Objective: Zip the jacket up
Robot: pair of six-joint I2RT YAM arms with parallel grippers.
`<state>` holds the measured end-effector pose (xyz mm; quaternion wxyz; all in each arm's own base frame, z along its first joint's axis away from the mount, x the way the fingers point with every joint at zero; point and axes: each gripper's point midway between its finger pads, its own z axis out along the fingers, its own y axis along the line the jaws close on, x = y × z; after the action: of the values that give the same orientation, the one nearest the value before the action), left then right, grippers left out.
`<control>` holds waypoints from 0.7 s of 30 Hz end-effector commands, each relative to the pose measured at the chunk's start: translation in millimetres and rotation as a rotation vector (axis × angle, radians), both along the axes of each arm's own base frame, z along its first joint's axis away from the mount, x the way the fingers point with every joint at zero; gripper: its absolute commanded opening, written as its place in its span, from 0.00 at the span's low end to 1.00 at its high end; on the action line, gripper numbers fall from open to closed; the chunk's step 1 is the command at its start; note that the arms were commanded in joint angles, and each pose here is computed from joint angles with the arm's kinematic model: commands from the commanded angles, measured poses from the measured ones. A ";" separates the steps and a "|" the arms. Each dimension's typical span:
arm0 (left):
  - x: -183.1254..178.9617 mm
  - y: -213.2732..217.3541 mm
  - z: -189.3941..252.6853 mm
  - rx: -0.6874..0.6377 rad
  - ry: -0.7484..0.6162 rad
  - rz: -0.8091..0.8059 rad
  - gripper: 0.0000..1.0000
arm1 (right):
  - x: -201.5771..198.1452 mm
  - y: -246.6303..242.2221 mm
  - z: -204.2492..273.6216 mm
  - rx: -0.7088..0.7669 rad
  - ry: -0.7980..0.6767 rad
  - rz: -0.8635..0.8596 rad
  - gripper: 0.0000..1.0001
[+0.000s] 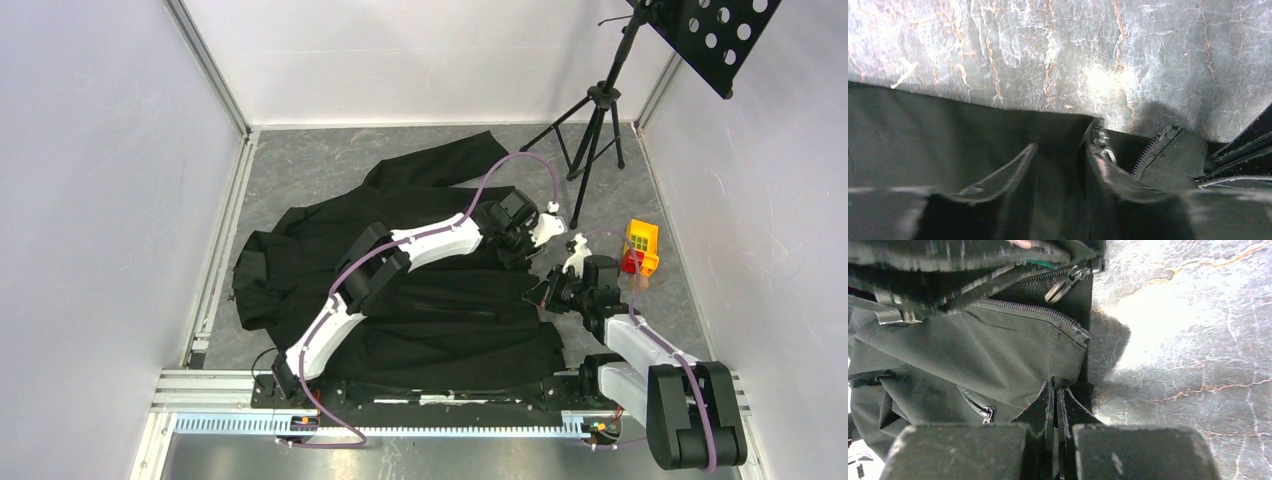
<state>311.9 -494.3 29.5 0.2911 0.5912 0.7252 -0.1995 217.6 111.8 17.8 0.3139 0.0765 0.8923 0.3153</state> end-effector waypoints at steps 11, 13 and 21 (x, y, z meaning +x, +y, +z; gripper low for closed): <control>32.5 5.8 95.3 -0.476 0.102 0.057 0.02 | 23.3 -14.7 -8.5 -0.113 -0.068 -0.010 0.05; 39.1 13.3 101.8 -0.532 0.148 0.068 0.02 | 26.3 -12.0 -8.0 -0.104 -0.065 0.006 0.09; 45.2 17.0 109.0 -0.613 0.266 0.083 0.02 | 51.8 -12.6 17.1 -0.137 -0.135 0.037 0.24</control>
<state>375.0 -457.0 90.2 0.3543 0.4185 0.7318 -0.4047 248.8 108.0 20.1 0.3413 0.0384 0.8915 0.2953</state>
